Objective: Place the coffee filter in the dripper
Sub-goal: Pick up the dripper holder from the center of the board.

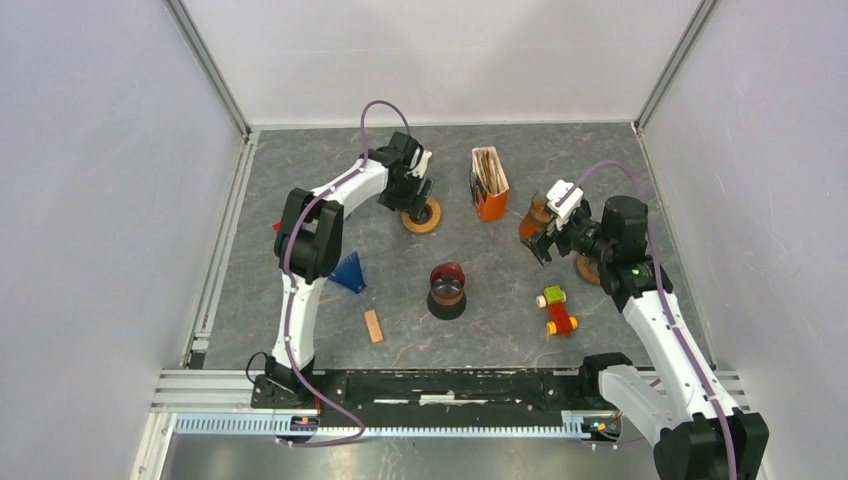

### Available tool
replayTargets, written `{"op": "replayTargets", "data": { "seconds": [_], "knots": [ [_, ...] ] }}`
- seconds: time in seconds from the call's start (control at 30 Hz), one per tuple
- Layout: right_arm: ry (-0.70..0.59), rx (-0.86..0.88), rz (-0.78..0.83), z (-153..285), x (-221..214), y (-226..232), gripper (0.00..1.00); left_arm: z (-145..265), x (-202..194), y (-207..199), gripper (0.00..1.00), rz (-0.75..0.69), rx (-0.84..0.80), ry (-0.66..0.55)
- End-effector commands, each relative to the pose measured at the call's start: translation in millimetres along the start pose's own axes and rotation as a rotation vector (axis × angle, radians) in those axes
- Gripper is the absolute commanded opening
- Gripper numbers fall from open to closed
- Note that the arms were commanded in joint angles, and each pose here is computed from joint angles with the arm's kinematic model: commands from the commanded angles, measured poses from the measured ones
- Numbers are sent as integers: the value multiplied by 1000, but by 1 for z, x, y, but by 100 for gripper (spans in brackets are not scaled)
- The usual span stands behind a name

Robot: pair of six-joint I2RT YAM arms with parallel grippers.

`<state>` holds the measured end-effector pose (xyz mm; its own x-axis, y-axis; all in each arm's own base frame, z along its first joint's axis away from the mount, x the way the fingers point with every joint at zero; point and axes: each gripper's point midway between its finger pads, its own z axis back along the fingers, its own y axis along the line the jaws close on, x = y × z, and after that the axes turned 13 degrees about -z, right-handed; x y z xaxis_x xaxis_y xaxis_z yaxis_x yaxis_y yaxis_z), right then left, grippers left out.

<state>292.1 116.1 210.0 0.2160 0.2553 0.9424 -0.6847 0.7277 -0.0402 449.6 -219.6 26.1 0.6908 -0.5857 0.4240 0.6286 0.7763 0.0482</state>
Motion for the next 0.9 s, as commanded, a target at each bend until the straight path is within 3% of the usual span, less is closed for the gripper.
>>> {"op": "replayTargets", "data": {
  "seconds": [0.0,0.23,0.53,0.67,0.8,0.87],
  "knots": [
    [-40,1,31,-1,10,-1,98,15,13,2,76,12,25,-64],
    [-42,-7,33,0,13,-2,98,14,18,-3,55,11,-11,-64],
    [-46,-15,37,2,13,-3,98,92,40,-9,26,-82,-38,-176],
    [-43,-26,39,2,12,-4,98,153,40,-23,25,-147,-84,-234],
    [-41,-23,35,0,11,-5,98,207,26,-66,25,-235,-175,-253],
    [-42,-19,31,-1,11,-5,98,215,16,-89,25,-295,-167,-246]
  ]
}}
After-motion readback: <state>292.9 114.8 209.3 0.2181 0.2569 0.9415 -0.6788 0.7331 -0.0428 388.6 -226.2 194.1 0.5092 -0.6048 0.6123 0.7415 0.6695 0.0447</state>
